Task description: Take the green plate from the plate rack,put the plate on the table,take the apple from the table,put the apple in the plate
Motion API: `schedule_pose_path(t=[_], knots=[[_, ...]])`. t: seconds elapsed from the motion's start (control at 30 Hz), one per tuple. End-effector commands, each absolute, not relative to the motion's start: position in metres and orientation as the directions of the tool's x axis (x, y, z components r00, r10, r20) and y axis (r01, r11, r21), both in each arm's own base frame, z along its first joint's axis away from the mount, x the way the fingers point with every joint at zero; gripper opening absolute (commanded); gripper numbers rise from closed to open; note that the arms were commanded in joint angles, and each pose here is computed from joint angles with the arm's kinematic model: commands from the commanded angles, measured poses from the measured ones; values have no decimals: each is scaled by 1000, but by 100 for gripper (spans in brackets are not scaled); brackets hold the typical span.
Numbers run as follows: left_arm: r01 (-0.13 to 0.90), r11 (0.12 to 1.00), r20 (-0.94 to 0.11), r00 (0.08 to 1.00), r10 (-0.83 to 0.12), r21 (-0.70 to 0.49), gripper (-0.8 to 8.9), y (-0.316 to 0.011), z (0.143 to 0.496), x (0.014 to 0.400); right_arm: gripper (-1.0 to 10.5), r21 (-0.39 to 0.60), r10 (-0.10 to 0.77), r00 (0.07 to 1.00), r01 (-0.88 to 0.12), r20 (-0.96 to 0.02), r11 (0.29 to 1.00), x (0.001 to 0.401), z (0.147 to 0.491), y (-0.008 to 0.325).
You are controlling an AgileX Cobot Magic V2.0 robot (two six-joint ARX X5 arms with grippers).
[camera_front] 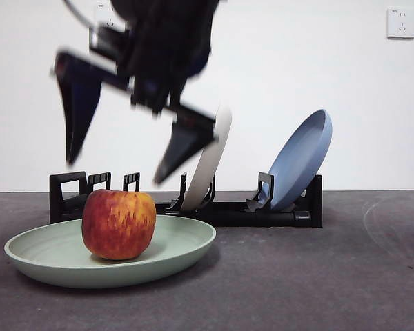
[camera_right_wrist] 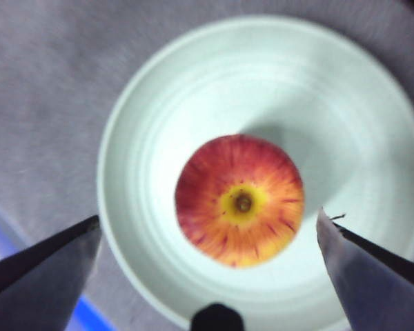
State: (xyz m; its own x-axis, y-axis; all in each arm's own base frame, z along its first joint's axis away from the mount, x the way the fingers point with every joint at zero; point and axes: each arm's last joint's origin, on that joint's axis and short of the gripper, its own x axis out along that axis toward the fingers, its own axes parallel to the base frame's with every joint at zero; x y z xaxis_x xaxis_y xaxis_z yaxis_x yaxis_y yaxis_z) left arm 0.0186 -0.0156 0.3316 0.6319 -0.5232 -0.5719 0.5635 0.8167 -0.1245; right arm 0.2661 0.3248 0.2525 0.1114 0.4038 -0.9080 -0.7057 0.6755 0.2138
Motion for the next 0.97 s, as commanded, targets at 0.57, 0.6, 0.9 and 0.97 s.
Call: schedule_pose_path(t=[0.57,0.6,0.9,0.97], knots=[[578,799,-481,659,-578,-168,290,-22,341,23,536,94,432,238,-780,-870,619,192,415,231],[579,797,-477,659,-582,-172,290,-22,341,23,536,95,447,250,-779,-859,620,187,421,226],[600,771,-418,658,-626,-211,290,-25,347,24,535,110,532,324,-769,-782,629,141,452,171],[605,766,-397,662,-636,-218,290,-26,349,24,535,122,527,319,-757,-788,642,130,446,158]])
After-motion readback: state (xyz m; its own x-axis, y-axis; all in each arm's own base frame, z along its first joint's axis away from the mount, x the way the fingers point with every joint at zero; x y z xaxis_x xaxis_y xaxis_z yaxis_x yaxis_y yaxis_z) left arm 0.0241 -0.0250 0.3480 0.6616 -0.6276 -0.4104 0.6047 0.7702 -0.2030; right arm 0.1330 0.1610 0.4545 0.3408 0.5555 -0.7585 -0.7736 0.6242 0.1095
